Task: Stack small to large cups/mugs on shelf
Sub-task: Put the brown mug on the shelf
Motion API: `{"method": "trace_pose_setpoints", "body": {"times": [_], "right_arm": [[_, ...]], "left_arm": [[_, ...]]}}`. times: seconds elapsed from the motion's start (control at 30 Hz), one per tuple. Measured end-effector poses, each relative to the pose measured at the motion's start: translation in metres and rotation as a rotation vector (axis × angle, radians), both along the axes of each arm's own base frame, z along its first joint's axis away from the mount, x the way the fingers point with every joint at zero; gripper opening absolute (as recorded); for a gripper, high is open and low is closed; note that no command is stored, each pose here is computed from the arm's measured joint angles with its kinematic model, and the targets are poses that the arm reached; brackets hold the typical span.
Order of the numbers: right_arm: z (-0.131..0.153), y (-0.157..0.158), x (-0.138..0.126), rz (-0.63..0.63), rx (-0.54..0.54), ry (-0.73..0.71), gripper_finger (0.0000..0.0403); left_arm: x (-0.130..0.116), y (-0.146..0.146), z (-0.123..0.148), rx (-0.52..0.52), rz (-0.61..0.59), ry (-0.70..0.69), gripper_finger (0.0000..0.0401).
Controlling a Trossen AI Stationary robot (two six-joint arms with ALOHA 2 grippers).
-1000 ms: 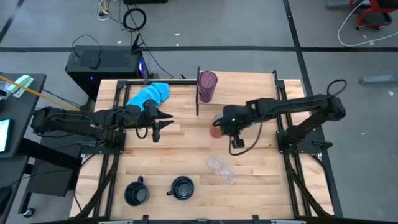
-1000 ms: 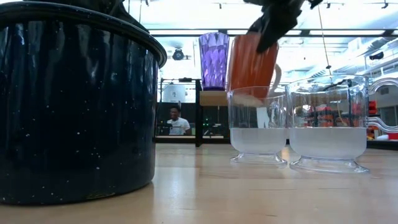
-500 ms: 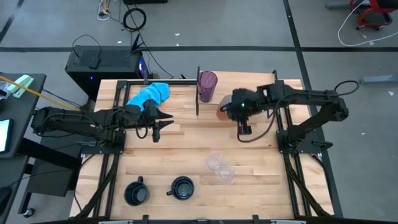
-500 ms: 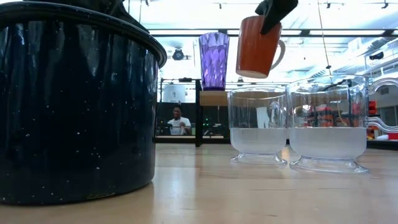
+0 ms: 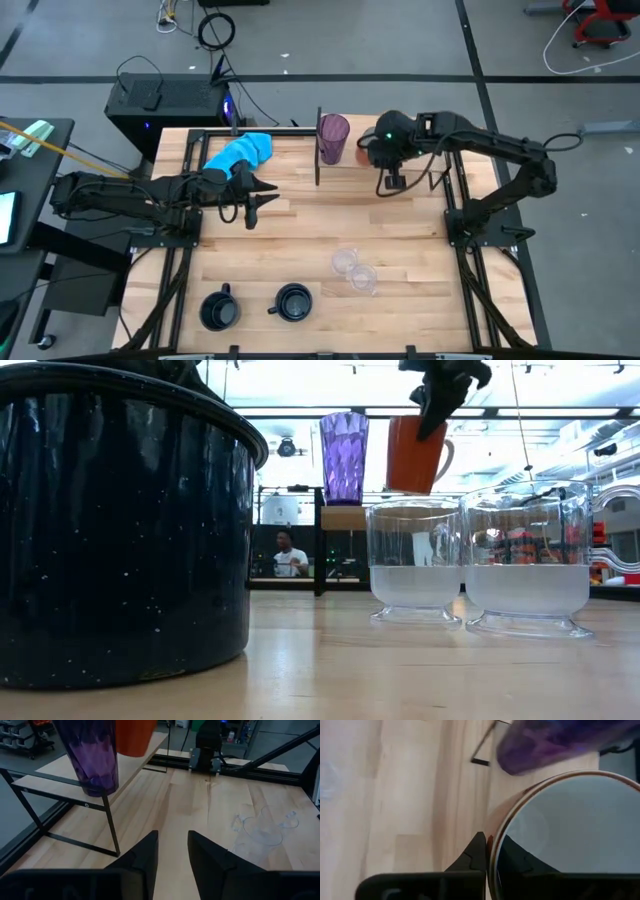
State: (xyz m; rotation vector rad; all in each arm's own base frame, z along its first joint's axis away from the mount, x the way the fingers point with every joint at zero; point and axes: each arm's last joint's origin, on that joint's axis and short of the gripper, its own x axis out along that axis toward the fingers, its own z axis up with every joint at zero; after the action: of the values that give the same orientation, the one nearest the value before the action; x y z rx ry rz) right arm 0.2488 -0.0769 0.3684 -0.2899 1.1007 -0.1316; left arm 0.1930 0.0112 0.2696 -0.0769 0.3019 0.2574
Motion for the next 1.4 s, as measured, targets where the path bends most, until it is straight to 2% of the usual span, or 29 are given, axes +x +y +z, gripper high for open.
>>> {"method": "trace_pose_setpoints", "body": {"times": [0.27,0.97,1.4], "right_arm": [[-0.004,-0.016,0.0,0.0,0.041,0.005,0.0025],[-0.012,-0.021,0.008,0.0,0.045,0.021,0.0033],[-0.012,-0.023,0.008,-0.007,0.037,0.016,0.0075]], "left_arm": [[0.0,0.0,0.0,0.0,0.0,0.0,0.0108],[0.0,0.0,-0.001,-0.001,0.0,0.006,0.0107],[0.0,0.0,-0.001,-0.001,0.0,0.013,0.0107]]}}
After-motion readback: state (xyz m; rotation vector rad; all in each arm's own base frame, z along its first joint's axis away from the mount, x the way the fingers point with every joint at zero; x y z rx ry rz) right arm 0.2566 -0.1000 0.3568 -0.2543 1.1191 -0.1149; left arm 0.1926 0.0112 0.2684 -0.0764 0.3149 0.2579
